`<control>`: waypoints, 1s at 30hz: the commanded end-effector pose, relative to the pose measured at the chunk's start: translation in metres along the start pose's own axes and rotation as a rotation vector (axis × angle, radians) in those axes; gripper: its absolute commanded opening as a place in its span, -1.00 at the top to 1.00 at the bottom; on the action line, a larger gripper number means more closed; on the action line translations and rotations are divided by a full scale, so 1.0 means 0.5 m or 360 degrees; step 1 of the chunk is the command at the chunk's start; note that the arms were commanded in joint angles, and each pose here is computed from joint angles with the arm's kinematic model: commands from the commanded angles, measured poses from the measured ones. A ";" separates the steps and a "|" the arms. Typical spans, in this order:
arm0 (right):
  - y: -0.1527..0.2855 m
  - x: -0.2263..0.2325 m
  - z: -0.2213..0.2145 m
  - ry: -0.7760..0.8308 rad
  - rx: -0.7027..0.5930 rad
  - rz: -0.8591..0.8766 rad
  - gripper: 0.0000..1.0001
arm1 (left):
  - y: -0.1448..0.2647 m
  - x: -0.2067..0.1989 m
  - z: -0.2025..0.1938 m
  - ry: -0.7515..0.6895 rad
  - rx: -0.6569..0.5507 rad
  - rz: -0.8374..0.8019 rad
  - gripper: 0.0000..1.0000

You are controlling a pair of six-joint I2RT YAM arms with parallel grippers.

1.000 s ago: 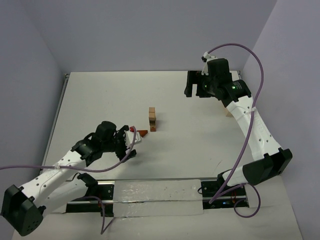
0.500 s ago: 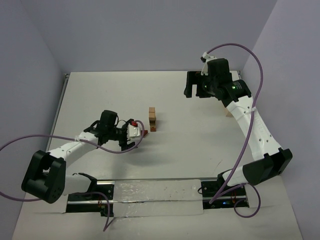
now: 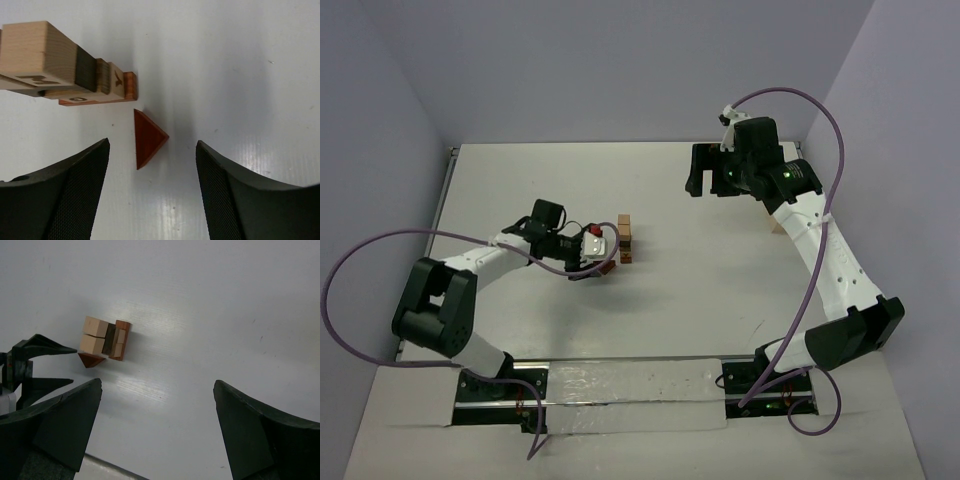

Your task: Build the wood block tower

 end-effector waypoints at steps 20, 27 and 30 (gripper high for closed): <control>0.003 0.001 0.009 0.0021 -0.0010 0.0013 -0.99 | -0.021 0.015 -0.018 0.0044 0.0213 -0.0054 -0.35; 0.004 -0.001 0.005 0.0026 -0.0007 0.0009 -0.99 | -0.039 0.023 -0.026 0.0029 0.0287 -0.0041 -0.31; 0.004 -0.002 0.003 0.0028 -0.0006 0.0005 -0.99 | -0.044 0.023 -0.024 0.0008 0.0299 -0.0038 -0.31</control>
Point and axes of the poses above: each gripper's point midway between its finger pads, its own y axis back along the fingers, its own x axis along the line the jaws close on, z = x × y, the point moved 7 cm from there along y, back along the fingers, and after that the axes turned 4 degrees about -y, right-handed, at the moved point
